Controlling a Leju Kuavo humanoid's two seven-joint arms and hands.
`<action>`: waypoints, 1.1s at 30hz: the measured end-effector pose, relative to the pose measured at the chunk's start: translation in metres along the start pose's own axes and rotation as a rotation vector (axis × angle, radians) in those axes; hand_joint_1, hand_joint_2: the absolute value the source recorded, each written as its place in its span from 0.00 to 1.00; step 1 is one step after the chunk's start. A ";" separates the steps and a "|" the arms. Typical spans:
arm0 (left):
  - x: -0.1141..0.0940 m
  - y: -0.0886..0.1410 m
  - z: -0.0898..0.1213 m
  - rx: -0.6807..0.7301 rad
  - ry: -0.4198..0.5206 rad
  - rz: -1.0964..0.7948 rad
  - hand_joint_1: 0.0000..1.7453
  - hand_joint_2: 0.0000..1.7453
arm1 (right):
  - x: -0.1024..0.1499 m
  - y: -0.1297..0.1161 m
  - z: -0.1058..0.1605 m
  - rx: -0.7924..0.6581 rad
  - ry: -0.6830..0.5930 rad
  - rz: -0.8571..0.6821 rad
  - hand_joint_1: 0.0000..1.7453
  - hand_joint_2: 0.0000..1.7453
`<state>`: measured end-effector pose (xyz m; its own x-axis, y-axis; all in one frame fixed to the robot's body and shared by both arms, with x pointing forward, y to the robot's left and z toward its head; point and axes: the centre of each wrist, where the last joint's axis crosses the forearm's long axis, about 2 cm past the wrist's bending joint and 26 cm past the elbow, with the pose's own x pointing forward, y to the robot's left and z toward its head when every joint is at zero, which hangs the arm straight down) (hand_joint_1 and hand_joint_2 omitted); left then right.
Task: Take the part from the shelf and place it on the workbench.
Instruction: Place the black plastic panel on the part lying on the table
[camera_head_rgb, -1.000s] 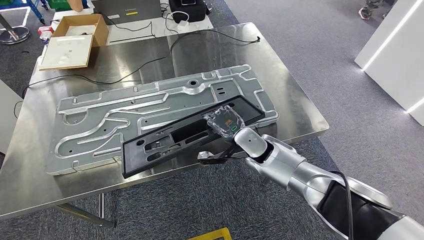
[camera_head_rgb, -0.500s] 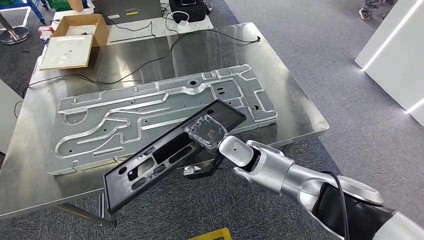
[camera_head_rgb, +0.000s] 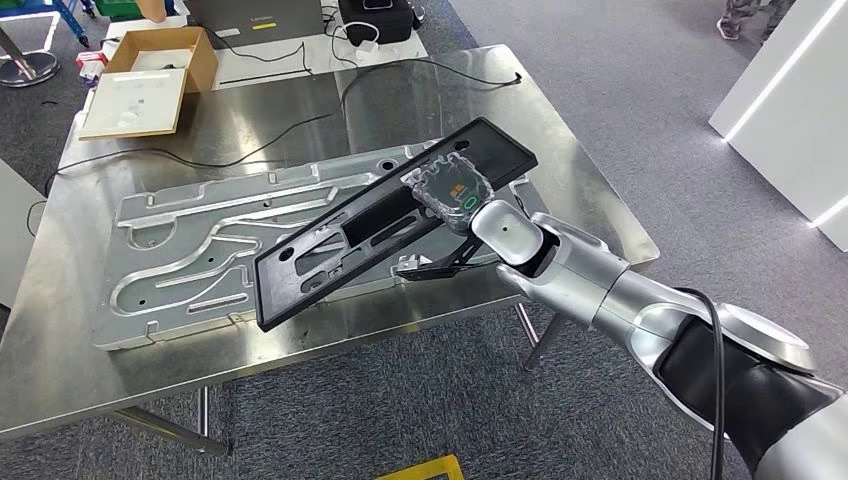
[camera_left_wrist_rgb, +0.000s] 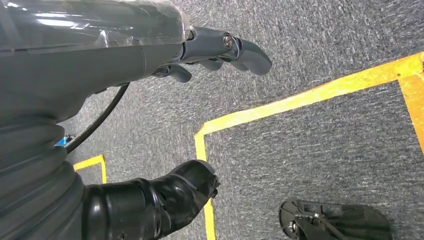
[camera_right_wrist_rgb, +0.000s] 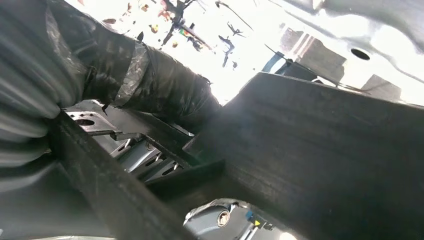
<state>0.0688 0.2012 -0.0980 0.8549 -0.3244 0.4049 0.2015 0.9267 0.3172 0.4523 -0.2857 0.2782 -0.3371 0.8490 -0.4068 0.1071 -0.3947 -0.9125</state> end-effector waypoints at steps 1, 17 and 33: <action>0.000 0.000 0.000 0.000 0.000 0.001 0.00 1.00 | -0.003 -0.002 0.001 0.001 0.003 -0.002 1.00 1.00; -0.003 0.001 0.000 0.008 0.007 0.014 0.00 1.00 | -0.071 -0.039 0.023 -0.020 0.080 -0.017 1.00 1.00; -0.003 0.001 0.000 0.007 0.002 0.006 0.00 1.00 | -0.088 -0.002 0.040 0.035 0.132 -0.026 1.00 1.00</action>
<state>0.0669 0.2033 -0.0987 0.8572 -0.3184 0.4048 0.1928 0.9273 0.3209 0.4446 -0.3733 0.3179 -0.2135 0.8969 -0.3872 0.0660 -0.3822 -0.9217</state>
